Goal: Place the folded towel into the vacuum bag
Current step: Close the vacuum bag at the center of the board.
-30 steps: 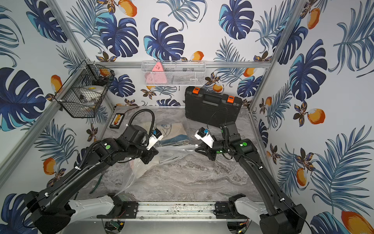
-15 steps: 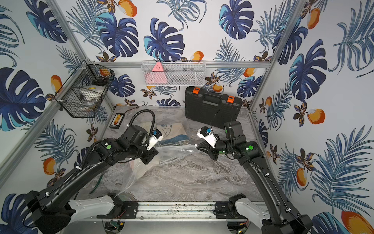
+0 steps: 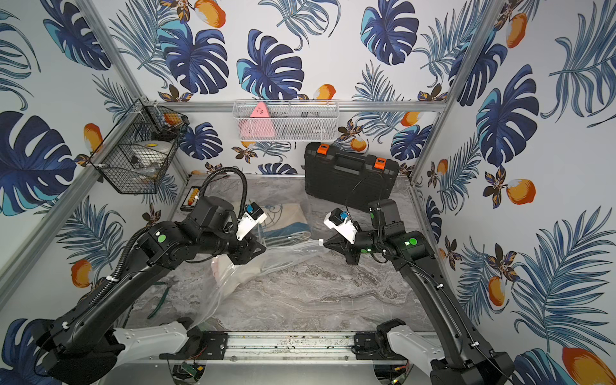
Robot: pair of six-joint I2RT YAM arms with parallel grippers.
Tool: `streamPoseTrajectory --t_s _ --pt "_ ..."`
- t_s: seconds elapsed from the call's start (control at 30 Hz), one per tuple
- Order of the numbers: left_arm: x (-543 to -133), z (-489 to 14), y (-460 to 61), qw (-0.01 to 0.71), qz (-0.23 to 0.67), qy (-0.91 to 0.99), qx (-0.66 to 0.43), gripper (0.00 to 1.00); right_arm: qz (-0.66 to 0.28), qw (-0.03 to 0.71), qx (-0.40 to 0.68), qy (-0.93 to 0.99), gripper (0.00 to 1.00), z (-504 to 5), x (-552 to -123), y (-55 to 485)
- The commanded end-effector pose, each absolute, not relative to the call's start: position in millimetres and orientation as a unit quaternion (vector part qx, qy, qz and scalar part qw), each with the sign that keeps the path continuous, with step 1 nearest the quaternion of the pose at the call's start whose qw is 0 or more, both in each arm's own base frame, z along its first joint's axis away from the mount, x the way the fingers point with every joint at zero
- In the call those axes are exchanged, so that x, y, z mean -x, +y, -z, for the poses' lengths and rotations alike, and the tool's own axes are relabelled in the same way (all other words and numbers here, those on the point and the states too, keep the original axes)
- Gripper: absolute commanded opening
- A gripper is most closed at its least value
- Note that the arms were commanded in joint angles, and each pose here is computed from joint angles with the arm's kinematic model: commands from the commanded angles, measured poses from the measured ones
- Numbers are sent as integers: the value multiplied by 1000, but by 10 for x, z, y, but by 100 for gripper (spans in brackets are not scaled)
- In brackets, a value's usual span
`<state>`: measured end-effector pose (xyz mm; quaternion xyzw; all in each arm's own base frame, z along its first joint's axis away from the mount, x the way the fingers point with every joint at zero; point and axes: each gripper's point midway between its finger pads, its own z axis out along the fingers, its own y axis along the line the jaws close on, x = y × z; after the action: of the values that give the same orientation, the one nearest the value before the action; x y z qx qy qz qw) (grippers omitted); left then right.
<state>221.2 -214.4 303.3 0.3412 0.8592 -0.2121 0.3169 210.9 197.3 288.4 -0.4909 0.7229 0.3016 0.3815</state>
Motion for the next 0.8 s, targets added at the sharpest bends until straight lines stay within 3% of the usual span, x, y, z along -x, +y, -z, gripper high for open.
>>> streamPoseTrajectory --t_s 0.0,0.2,0.43,0.6,0.77 --pt "-2107 -3317 -2545 341 298 807 -380 62 -321 378 497 712 0 -2942 -1994 2004" --pt "-2098 -3362 -3322 368 331 735 -463 65 -333 377 499 706 0 -2946 -1910 2054" --pt "-2259 -3106 -3690 355 335 719 -494 64 -349 372 498 701 0 -2942 -1859 2095" --pt "-2251 -2927 -3779 331 341 715 -513 57 -357 358 495 706 0 -2834 -1848 2105" --pt "-2289 -2867 -3777 330 323 715 -524 44 -357 352 497 708 0 -2806 -1868 2111"
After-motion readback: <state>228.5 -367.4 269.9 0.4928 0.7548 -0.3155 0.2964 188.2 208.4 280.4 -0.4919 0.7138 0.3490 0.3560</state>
